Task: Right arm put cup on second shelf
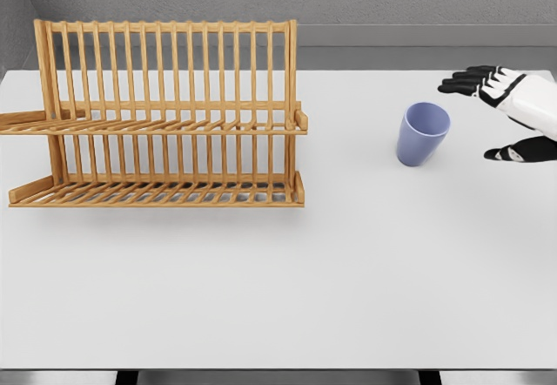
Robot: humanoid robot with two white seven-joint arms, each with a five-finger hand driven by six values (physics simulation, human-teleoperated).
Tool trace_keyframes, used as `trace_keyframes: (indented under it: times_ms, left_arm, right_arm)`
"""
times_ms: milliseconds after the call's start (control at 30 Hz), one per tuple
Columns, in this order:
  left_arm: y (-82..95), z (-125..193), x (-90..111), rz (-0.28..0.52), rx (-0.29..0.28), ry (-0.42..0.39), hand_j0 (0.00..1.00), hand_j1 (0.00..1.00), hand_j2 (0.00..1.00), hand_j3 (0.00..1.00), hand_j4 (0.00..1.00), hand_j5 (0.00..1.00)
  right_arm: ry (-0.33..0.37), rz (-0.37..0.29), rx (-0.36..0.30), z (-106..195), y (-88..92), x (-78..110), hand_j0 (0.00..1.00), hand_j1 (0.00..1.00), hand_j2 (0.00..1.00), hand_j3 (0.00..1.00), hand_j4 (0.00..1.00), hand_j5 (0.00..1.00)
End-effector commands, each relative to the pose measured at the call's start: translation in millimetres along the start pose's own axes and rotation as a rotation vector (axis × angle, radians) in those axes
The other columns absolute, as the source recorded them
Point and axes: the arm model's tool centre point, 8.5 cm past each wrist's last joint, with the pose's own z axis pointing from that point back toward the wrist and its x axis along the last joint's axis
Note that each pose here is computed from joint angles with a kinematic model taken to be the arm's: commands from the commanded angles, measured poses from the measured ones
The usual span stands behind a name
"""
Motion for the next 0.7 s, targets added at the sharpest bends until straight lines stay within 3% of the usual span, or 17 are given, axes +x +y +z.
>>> trace_keyframes:
  times_ms: [0,67,133,233,300,333,400,500,533,600,667]
  left_arm:
    - [0.0,0,0,0.001,0.000,0.000,1.00,1.00,1.00,1.00,1.00,1.00]
    - [0.1,0,0,-0.001,0.000,0.000,1.00,1.00,1.00,1.00,1.00,1.00]
    - [0.1,0,0,-0.001,0.000,0.000,1.00,1.00,1.00,1.00,1.00,1.00]
    - [0.1,0,0,-0.001,0.000,0.000,1.00,1.00,1.00,1.00,1.00,1.00]
    - [0.1,0,0,-0.001,0.000,0.000,1.00,1.00,1.00,1.00,1.00,1.00]
    - [0.0,0,0,0.001,0.000,0.000,1.00,1.00,1.00,1.00,1.00,1.00]
    - [0.0,0,0,0.001,0.000,0.000,1.00,1.00,1.00,1.00,1.00,1.00]
    - [0.0,0,0,0.001,0.000,0.000,1.00,1.00,1.00,1.00,1.00,1.00]
    - [0.1,0,0,-0.001,0.000,0.000,1.00,1.00,1.00,1.00,1.00,1.00]
    - [0.1,0,0,-0.001,0.000,0.000,1.00,1.00,1.00,1.00,1.00,1.00]
    - [0.0,0,0,0.001,0.000,0.000,1.00,1.00,1.00,1.00,1.00,1.00]
  right_arm:
    - [-0.002,-0.008,-0.002,0,0.7,0.2,1.00,1.00,1.00,1.00,1.00,1.00]
    - [-0.005,-0.010,-0.006,-1,0.6,1.1,1.00,1.00,1.00,1.00,1.00,1.00]
    - [0.003,0.010,-0.030,2,-11.2,-0.4,1.00,1.00,1.00,1.00,1.00,1.00]
    - [-0.002,0.019,0.006,2,-8.8,1.8,1.00,1.00,1.00,1.00,1.00,1.00]
    - [-0.014,0.070,0.232,2,-7.3,7.8,1.00,1.00,1.00,1.00,1.00,1.00]
    - [-0.021,0.084,0.259,1,-11.2,9.6,1.00,1.00,1.00,1.00,1.00,1.00]
    - [-0.028,0.126,0.218,-3,-33.1,11.8,1.00,1.00,1.00,1.00,1.00,1.00]
    - [-0.044,0.158,0.174,-12,-49.9,14.5,1.00,1.00,1.00,1.00,1.00,1.00]
    - [-0.061,0.158,0.161,-23,-49.9,14.7,1.00,1.00,1.00,1.00,1.00,1.00]
    - [-0.095,0.129,0.208,-48,-36.8,10.7,1.00,1.00,1.00,1.00,1.00,1.00]
    - [-0.062,0.077,0.250,-49,-18.5,-5.6,1.00,1.00,1.00,1.00,1.00,1.00]
